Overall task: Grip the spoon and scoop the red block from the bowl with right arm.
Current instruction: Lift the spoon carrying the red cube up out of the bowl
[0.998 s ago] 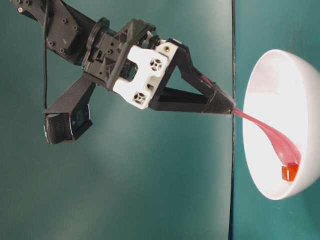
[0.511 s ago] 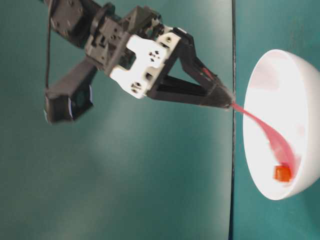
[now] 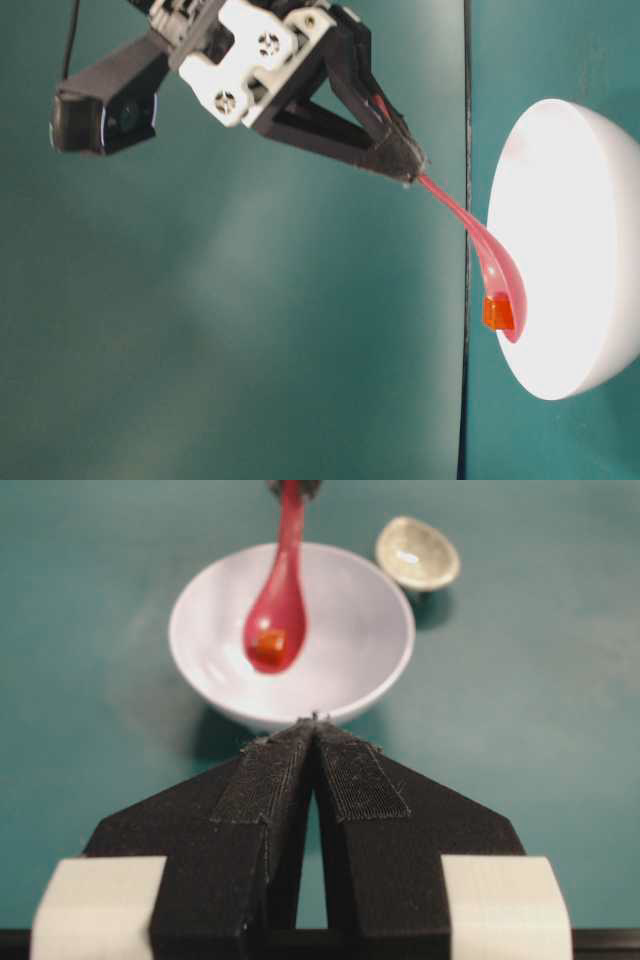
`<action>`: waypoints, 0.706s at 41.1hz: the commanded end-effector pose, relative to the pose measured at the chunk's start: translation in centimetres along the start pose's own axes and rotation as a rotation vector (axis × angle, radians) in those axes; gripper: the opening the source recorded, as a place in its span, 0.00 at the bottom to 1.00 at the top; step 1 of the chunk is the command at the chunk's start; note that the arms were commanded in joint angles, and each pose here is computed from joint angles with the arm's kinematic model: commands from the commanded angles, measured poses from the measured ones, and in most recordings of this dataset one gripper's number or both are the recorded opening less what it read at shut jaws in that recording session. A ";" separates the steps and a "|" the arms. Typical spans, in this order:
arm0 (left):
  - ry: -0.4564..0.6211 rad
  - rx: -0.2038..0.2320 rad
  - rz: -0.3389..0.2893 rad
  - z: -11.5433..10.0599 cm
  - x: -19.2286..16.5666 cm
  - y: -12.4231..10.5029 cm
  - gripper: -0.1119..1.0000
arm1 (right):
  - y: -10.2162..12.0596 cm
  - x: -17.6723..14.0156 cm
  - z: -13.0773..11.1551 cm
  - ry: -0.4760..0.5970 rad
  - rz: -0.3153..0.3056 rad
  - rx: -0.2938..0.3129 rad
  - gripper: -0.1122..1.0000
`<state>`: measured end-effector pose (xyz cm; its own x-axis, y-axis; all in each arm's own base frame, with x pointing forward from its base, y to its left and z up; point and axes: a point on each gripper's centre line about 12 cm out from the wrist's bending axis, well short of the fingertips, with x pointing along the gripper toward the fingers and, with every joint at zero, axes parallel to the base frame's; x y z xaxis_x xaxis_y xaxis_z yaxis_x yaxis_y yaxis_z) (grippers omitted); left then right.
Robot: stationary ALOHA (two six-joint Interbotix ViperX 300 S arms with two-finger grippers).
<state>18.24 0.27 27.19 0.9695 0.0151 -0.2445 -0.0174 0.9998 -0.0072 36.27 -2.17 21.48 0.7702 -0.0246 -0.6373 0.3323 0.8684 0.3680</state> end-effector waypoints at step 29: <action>-0.046 -0.004 -0.004 1.5 -0.2 -0.1 0.10 | 1.9 -8.8 0.9 -0.296 0.168 -0.021 0.31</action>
<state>18.18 0.24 27.29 0.9710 0.0134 -0.2385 -0.0166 0.9998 -0.0117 30.68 -0.82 26.02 0.9165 -0.0229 -0.3995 0.2064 0.8823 0.4230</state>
